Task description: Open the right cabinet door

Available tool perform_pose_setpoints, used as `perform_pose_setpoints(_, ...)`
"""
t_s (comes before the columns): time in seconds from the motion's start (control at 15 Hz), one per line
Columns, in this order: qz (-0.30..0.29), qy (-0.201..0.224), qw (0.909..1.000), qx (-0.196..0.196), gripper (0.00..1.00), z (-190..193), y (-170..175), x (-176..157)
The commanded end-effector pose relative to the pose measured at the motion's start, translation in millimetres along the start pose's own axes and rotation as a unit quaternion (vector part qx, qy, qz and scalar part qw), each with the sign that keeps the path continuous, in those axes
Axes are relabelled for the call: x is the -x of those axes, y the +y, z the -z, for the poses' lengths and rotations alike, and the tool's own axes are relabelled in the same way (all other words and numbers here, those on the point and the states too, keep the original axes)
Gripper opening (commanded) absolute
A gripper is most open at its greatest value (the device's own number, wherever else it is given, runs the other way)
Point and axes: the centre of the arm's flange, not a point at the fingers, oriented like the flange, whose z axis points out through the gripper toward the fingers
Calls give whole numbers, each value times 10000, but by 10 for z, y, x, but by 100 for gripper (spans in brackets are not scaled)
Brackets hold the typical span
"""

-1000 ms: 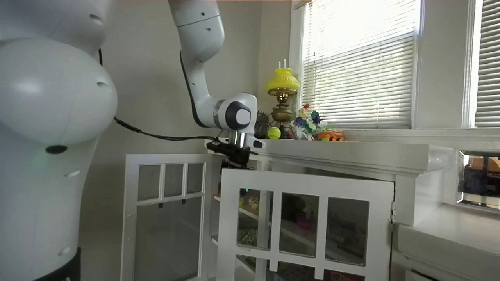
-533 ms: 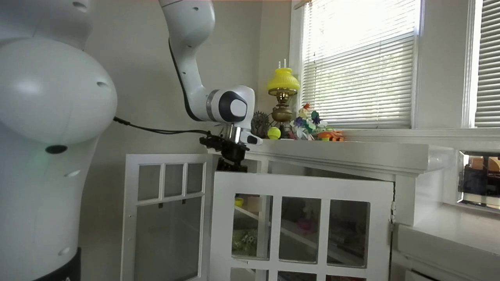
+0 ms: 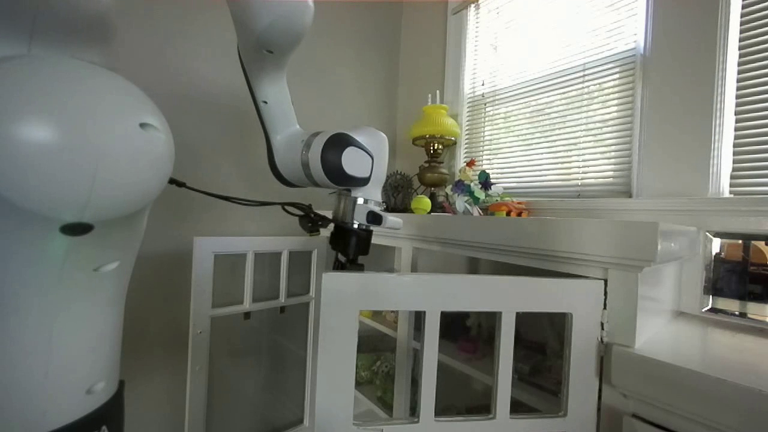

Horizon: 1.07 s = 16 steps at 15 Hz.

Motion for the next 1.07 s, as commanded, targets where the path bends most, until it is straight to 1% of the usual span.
perform_pose_setpoints(0.0,-677,151,9974,179,100,102,422,140)
perform_pose_setpoints(0.27,-1342,295,9900,319,100,139,818,115)
perform_pose_setpoints(0.4,-1666,374,9845,399,100,183,999,89)
perform_pose_setpoints(0.67,-2259,437,9720,479,100,307,1253,-1)
perform_pose_setpoints(0.87,-2564,406,9643,520,100,356,1382,-24)
perform_pose_setpoints(1.0,-2790,388,9577,597,100,374,1474,-13)
